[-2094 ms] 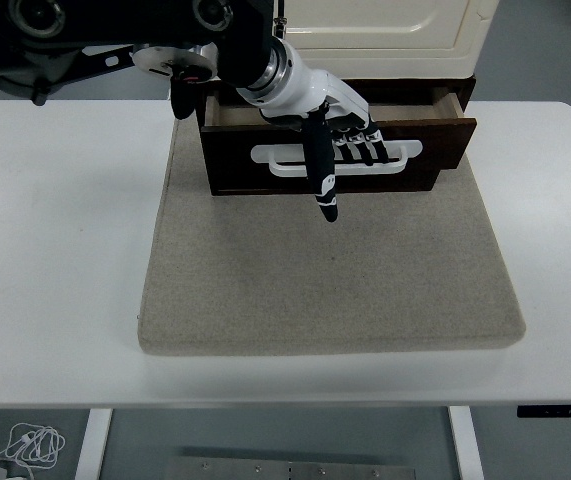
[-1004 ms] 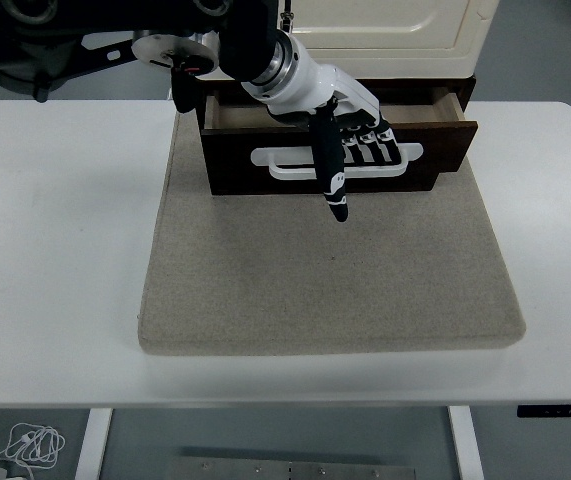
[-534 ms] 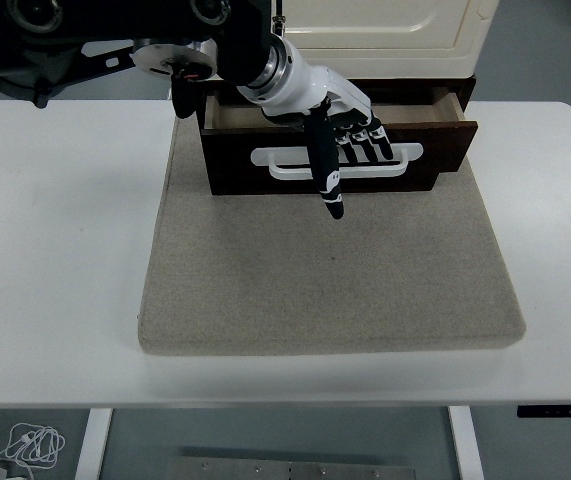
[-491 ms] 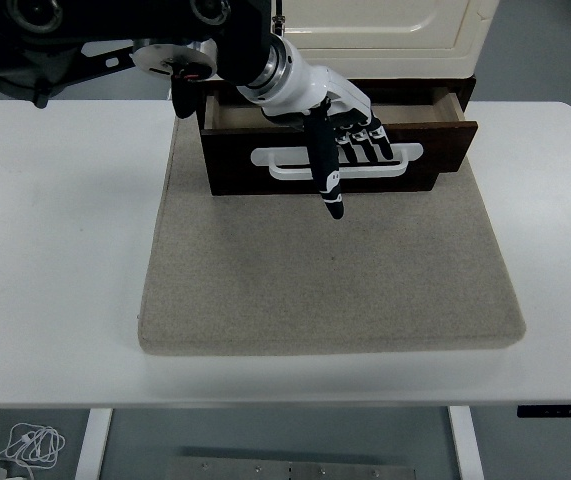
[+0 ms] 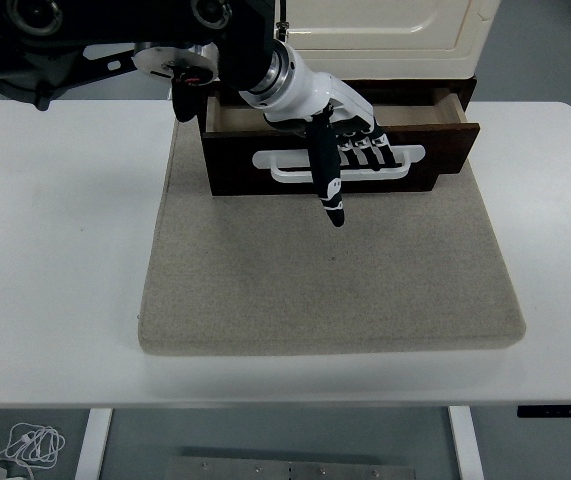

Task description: Open the drawer under the combination cabinet

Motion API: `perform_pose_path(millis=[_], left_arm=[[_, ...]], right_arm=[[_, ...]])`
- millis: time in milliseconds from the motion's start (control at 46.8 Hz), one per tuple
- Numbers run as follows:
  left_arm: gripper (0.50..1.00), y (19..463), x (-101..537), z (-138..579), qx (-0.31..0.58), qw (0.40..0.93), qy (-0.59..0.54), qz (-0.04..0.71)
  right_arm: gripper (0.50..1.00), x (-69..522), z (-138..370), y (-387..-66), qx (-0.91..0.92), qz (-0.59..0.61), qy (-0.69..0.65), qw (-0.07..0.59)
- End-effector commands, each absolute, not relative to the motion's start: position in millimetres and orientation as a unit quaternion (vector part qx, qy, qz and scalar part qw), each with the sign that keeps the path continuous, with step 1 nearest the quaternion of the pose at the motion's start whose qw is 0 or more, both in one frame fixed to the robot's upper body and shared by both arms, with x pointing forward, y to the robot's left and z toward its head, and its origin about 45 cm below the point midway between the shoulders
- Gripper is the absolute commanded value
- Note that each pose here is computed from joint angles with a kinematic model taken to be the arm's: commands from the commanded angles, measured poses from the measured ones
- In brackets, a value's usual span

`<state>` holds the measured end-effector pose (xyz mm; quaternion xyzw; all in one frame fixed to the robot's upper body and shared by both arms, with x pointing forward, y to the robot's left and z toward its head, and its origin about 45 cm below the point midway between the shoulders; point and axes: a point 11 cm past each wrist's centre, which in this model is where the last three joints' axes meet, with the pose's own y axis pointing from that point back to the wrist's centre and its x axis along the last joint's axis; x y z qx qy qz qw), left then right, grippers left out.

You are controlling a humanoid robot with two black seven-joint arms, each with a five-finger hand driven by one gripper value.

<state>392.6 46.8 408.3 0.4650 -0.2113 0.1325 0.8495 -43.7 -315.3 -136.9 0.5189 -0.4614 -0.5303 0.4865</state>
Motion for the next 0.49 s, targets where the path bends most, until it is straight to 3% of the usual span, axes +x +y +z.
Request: perform_pose_path(millis=[0,470], left_arm=[[1.0,46.1,391.3,408.2,0.465,0.851,-0.21,0.128],[1.0,34.8,380.6,422.1,0.441,0.866,-0.21,0.11]], right_arm=[[0.926,-43.7,-136.9,-315.2,0.519,-0.53,-0.461,0.486],[0.926,-43.7,-136.9,-315.2,0.519,-0.53,-0.461,0.486]])
